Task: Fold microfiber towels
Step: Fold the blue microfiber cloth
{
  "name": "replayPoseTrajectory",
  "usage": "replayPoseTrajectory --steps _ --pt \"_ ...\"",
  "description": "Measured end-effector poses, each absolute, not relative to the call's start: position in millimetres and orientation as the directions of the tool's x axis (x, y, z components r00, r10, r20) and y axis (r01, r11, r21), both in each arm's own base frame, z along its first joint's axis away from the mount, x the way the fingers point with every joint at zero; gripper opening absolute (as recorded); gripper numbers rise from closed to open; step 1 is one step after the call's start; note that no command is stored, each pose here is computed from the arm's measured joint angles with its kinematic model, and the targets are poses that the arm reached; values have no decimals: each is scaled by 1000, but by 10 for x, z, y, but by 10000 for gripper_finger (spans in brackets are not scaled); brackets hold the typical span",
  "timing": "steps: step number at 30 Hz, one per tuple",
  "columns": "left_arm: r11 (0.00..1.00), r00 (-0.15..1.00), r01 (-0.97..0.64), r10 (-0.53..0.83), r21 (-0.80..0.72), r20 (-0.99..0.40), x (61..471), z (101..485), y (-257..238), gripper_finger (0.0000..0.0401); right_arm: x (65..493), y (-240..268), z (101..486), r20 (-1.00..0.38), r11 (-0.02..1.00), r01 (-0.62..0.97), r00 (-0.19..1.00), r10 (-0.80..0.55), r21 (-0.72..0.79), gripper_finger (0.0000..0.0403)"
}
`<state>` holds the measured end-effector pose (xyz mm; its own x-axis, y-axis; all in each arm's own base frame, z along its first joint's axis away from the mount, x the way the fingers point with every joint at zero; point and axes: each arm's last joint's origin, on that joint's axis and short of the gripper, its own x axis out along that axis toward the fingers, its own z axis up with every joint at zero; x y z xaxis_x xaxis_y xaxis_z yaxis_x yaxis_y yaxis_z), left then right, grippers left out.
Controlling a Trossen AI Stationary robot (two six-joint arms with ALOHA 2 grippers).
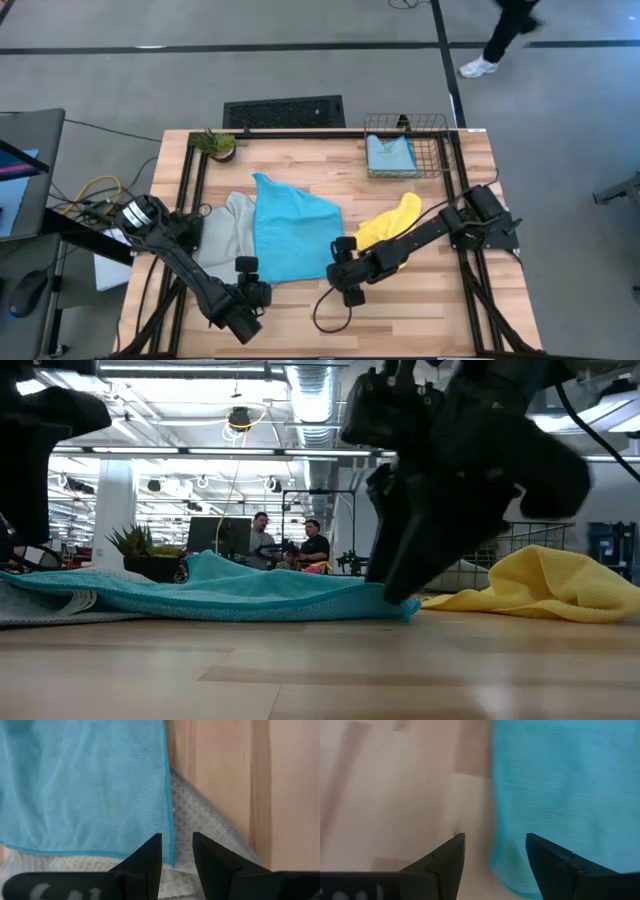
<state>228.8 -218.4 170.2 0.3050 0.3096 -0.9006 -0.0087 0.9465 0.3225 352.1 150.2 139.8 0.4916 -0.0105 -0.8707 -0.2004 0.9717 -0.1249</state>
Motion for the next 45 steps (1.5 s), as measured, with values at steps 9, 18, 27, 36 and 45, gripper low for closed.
replayPoseTrajectory --steps 9,18,27,36,45 --pt "954 295 -12 289 298 -911 2290 1694 -2197 103 3519 1449 1398 -870 970 -168 487 -74 -176 234" --pt "954 297 -14 290 299 -910 2291 1694 -2197 103 3468 1426 1268 -909 982 -92 400 -118 -167 234" --pt "947 313 -28 311 319 -897 2317 1698 -2169 103 3471 1429 1261 -905 983 -73 407 -124 -167 143" --pt "941 317 -39 331 337 -889 2339 1692 -2142 103 3483 1434 1256 -907 988 -70 411 -96 -136 17" --pt "949 300 -24 307 315 -903 2337 1687 -2152 102 3494 1366 1277 -913 991 -66 399 -85 -121 11"
